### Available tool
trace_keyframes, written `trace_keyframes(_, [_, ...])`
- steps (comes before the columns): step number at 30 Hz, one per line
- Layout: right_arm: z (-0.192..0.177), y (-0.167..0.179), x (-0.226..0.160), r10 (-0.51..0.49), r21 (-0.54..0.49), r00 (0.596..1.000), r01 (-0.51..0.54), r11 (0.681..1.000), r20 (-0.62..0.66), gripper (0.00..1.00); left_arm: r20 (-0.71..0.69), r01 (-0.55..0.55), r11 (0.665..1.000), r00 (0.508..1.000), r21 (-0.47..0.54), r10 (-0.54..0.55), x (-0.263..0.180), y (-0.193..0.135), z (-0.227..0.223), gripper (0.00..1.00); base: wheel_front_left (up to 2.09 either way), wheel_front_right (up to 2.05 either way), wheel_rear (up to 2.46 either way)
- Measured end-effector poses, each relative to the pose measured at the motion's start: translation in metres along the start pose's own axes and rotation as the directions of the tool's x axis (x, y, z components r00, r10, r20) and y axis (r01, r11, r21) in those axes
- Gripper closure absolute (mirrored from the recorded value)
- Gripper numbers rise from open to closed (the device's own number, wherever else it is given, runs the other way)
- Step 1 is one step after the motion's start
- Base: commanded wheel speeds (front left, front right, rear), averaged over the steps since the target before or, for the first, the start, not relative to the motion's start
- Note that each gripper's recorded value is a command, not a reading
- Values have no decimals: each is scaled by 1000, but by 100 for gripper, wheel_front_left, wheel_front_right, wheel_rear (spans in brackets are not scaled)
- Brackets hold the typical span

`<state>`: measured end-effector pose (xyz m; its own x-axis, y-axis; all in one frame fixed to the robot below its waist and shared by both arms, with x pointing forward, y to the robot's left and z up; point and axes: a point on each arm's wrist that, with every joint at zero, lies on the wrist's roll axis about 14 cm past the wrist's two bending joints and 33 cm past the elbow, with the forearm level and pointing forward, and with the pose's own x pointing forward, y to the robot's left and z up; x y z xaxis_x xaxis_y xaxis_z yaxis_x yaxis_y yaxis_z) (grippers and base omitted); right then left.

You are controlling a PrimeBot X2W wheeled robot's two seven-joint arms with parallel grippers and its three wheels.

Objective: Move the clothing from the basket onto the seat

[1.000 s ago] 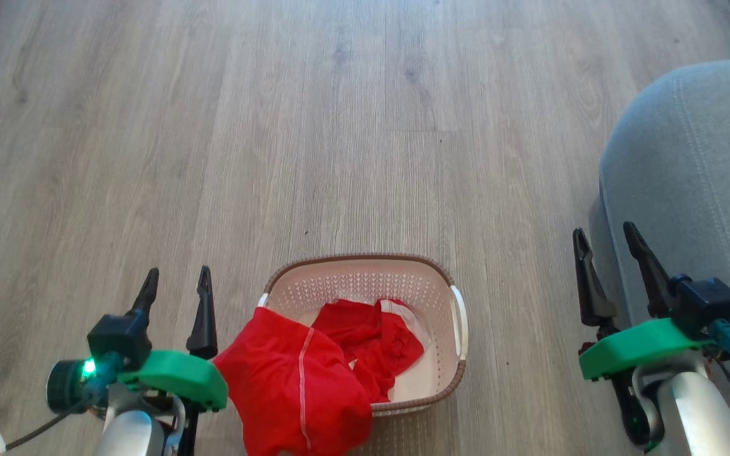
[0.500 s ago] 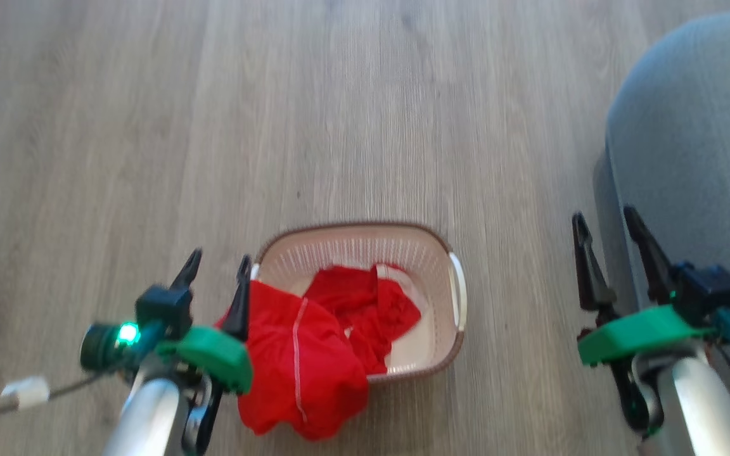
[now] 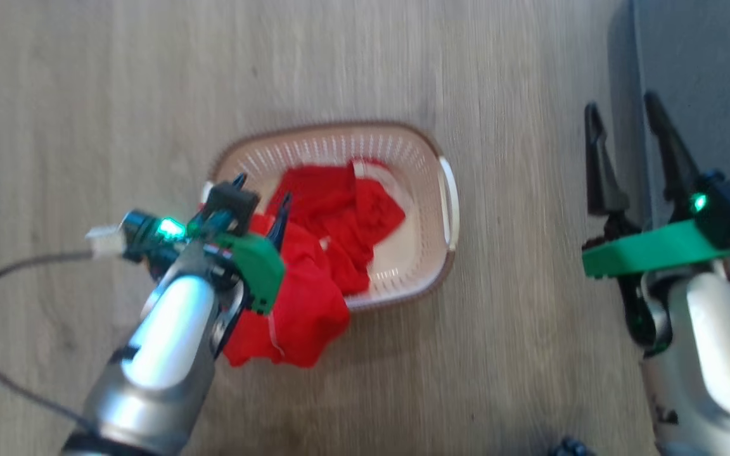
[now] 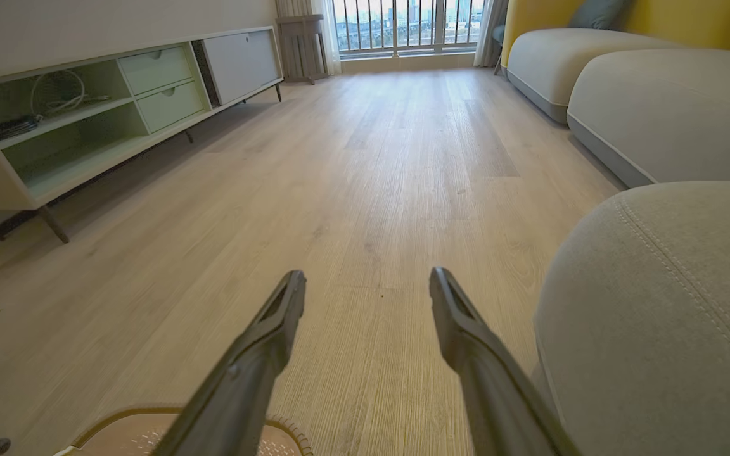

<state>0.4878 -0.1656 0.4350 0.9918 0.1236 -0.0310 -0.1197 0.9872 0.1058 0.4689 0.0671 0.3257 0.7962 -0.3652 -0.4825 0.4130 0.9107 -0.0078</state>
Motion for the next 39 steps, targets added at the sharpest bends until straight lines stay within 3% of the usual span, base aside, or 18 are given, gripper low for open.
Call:
trace_keyframes(6, [-33, -15, 16, -29, -5, 998, 28, 1000, -51, 0, -247, 87, 995, 966, 49, -73, 42, -13, -62, 0, 0, 0, 0])
trace_keyframes(15, [-87, -30, 28, -59, -8, 989, 58, 998, -138, 0, -484, 186, 981, 863, 46, -141, 80, -29, -138, 0, 0, 0, 0])
trace_keyframes(22, [-111, -34, 25, -65, -15, 980, 63, 998, -190, 0, -586, 253, 963, 795, 88, -156, 89, -34, -174, 0, 0, 0, 0])
trace_keyframes(39, [-116, -42, 24, -84, -5, 976, 84, 996, -199, 0, -681, 327, 933, 719, 149, -143, 89, -31, -200, 0, 0, 0, 0])
